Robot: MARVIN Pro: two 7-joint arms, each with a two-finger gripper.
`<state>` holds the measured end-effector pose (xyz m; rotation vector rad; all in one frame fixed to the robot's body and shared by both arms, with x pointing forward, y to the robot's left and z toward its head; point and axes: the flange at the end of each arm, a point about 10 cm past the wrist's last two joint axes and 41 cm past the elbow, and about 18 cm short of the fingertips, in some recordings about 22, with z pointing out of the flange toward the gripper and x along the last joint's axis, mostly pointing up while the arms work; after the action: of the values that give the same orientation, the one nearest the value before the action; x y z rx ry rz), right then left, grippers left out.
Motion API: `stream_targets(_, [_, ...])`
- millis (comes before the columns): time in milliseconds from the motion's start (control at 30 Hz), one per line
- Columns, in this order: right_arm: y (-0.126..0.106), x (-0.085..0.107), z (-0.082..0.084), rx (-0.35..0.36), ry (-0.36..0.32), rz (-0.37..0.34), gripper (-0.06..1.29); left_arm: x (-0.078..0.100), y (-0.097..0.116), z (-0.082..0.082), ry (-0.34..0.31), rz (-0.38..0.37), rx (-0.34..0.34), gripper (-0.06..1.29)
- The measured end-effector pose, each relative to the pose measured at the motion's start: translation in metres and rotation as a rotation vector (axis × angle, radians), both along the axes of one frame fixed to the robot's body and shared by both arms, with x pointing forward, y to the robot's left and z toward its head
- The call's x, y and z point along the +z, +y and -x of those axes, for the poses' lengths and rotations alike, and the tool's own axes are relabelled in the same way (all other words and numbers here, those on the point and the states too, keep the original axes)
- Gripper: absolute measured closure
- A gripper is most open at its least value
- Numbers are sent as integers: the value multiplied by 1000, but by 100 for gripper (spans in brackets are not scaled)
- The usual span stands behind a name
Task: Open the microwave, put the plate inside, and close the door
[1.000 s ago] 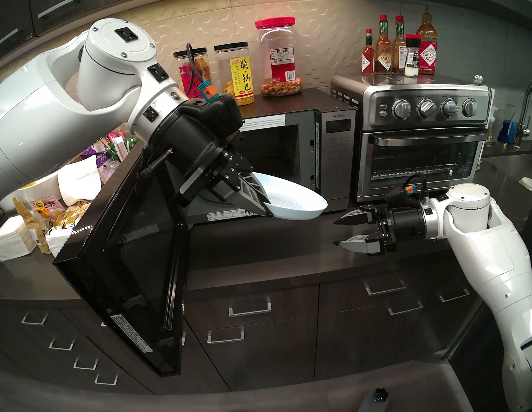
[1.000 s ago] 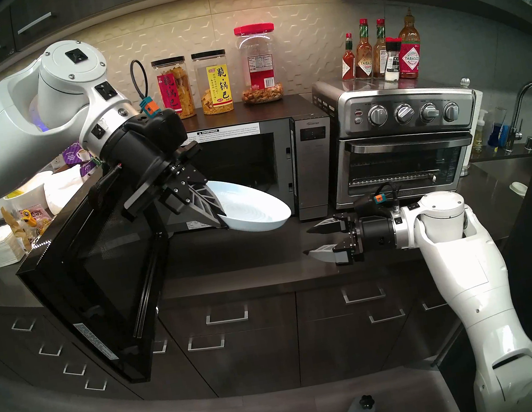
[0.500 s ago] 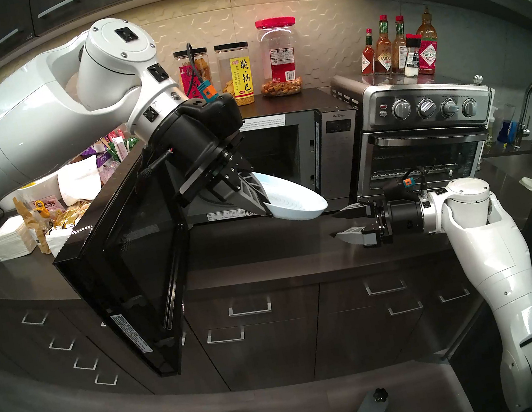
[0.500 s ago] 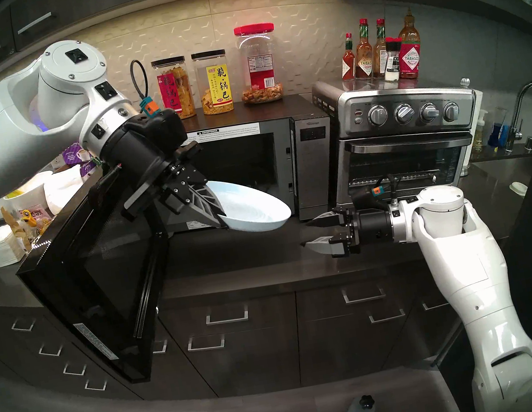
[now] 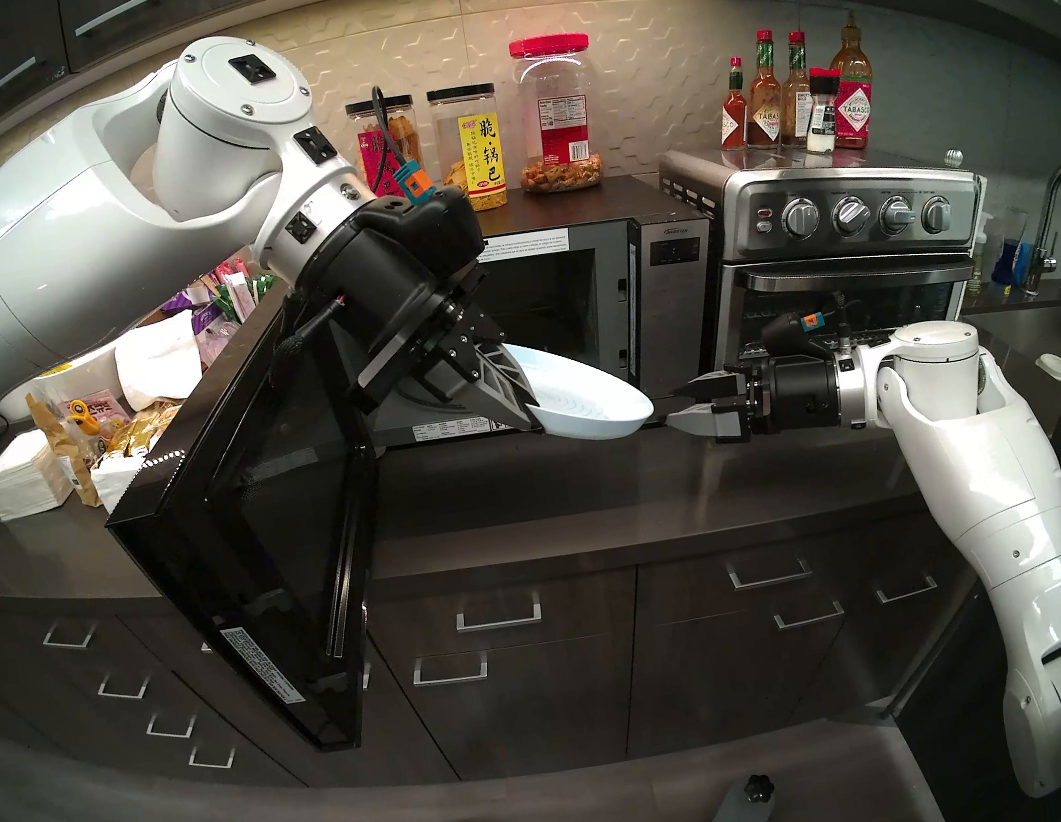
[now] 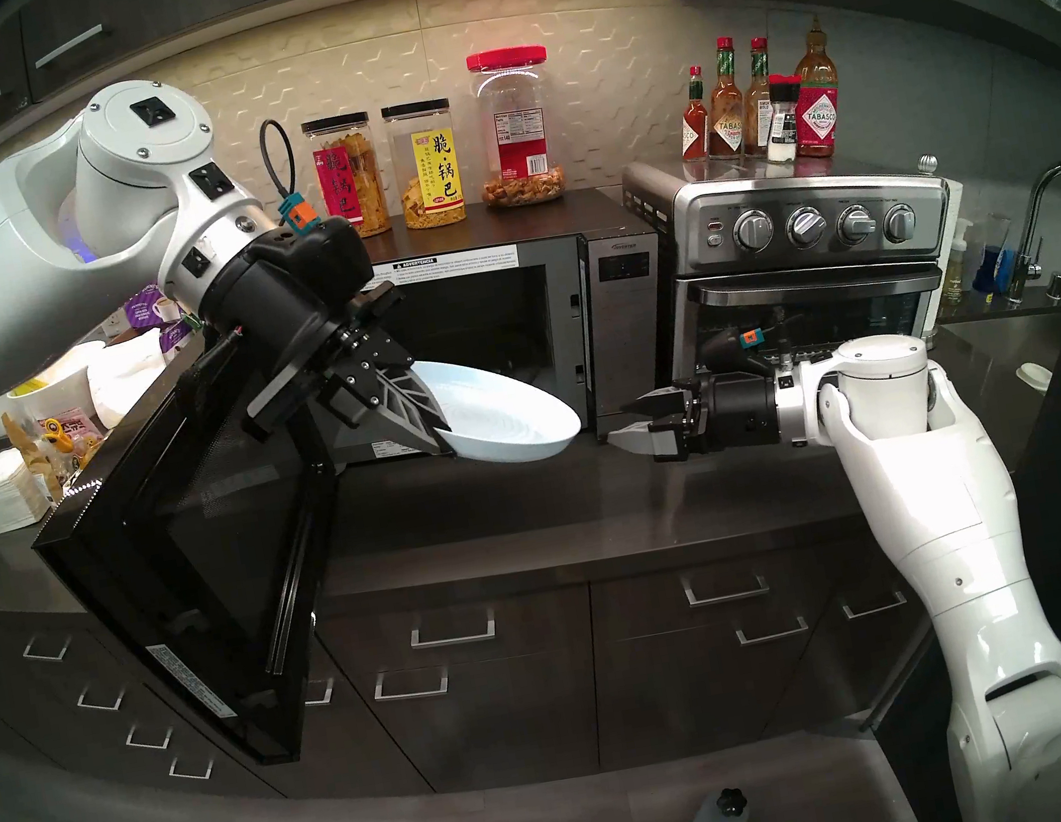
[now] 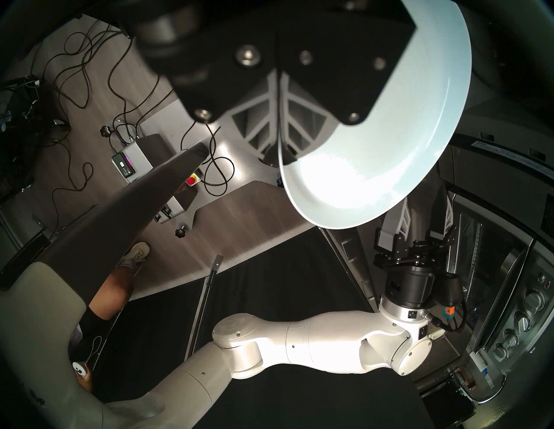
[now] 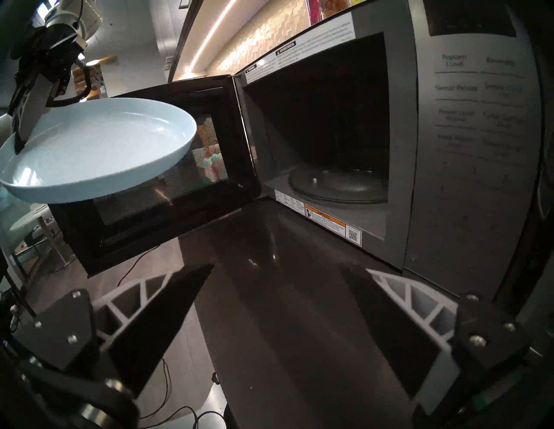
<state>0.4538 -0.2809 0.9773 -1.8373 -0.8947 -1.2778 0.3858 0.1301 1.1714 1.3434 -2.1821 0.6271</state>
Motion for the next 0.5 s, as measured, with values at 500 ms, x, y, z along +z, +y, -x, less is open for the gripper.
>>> stream_targets(500, [-3, 37, -9, -41, 15, -19, 2, 0, 0, 0, 1, 0, 0, 125])
